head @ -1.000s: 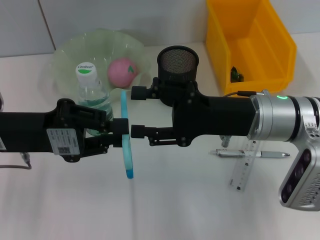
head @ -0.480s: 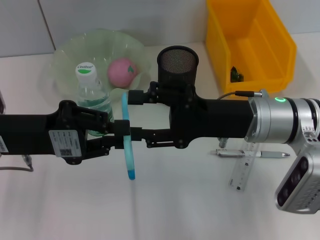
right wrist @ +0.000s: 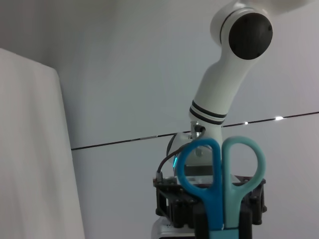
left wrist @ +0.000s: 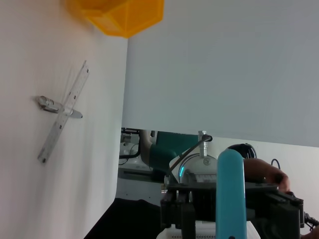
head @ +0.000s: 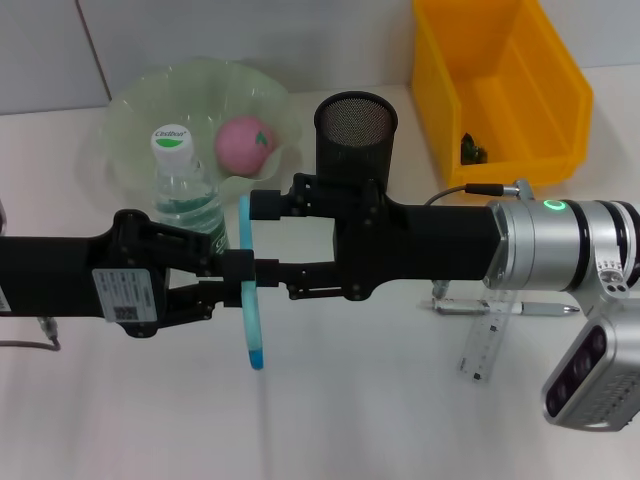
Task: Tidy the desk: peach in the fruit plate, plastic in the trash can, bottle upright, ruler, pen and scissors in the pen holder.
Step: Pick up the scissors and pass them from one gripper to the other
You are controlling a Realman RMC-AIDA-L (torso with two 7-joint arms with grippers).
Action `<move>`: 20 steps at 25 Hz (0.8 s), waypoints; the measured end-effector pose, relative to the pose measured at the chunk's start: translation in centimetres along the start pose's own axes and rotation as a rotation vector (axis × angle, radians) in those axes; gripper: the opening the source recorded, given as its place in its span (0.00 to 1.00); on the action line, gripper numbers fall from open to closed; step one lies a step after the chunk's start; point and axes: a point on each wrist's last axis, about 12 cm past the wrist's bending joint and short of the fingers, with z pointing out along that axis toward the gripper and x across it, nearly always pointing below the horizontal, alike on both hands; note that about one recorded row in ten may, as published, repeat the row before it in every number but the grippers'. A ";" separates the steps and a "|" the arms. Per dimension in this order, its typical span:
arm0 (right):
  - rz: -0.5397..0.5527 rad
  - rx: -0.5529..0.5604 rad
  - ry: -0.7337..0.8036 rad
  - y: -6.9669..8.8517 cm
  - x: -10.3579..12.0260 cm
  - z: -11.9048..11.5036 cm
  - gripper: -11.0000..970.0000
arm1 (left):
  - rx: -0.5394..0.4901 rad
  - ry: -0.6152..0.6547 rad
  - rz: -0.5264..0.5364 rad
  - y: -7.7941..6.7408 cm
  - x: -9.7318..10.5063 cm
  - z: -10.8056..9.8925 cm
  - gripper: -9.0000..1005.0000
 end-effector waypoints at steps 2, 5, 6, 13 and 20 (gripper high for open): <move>-0.001 0.000 -0.001 0.0 0.0 0.0 0.77 | 0.000 0.001 0.000 0.0 0.0 0.0 0.25; -0.005 0.000 -0.004 -0.1 0.1 0.2 0.77 | -0.004 0.005 -0.001 0.0 0.0 0.1 0.25; -0.005 0.000 -0.004 -0.1 0.1 0.2 0.77 | -0.004 0.005 -0.001 0.0 0.0 0.1 0.25; -0.024 0.000 -0.009 -0.1 0.1 0.3 0.76 | -0.010 0.008 0.006 -0.2 -0.2 0.1 0.25; -0.026 -0.001 -0.009 -0.1 0.1 0.4 0.74 | -0.016 0.003 0.005 -0.2 -0.2 -0.1 0.25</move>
